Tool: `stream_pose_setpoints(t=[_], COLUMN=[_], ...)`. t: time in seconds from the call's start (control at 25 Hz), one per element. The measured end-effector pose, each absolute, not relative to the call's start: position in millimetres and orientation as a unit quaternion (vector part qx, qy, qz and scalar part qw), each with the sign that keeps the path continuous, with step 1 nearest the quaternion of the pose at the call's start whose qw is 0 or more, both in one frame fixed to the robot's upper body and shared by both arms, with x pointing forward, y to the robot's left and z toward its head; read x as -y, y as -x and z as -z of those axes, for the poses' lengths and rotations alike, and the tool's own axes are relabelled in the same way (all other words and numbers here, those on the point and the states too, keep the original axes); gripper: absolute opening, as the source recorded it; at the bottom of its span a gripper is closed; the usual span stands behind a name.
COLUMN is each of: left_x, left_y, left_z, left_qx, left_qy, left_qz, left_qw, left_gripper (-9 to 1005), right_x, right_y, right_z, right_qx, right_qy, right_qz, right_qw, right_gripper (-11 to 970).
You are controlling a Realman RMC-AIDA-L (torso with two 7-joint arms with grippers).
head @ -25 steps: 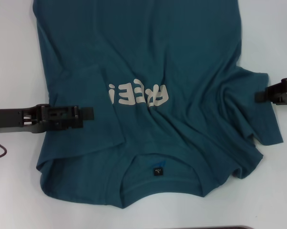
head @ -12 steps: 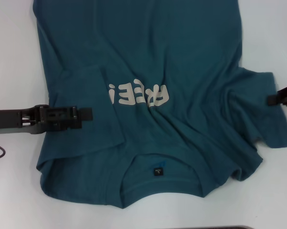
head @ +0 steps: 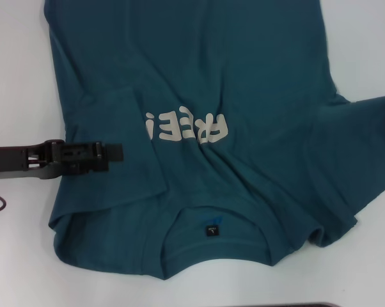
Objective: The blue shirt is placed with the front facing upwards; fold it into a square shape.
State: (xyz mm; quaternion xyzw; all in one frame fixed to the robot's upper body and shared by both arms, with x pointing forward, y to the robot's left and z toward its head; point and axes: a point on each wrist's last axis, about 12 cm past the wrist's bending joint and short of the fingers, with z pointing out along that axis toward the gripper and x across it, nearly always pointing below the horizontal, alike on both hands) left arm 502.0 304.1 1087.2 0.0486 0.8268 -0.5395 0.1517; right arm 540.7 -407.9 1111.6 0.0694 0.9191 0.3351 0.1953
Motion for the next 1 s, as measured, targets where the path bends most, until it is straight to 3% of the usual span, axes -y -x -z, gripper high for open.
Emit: stream_pose_setpoints(t=[0.32,1.0], left_x=[-305,-316], left_y=[-501,-500], left_z=[-1087,-1088], left_qx=[-0.826,-0.823], left_qy=[-0.047,-0.023], left_qz=[0.54,0.541], left_qw=[0.152,0.173], left_gripper=[817,815], right_x=[407,350], right_y=[-548,-561], right_z=[-1121,-1139], right_qx=[-0.915,-0.903], right_qy=[-0.072,0.054], right_qz=[-0.338,-0.403], right_qw=[0.208,0.137], right_gripper=[52,83])
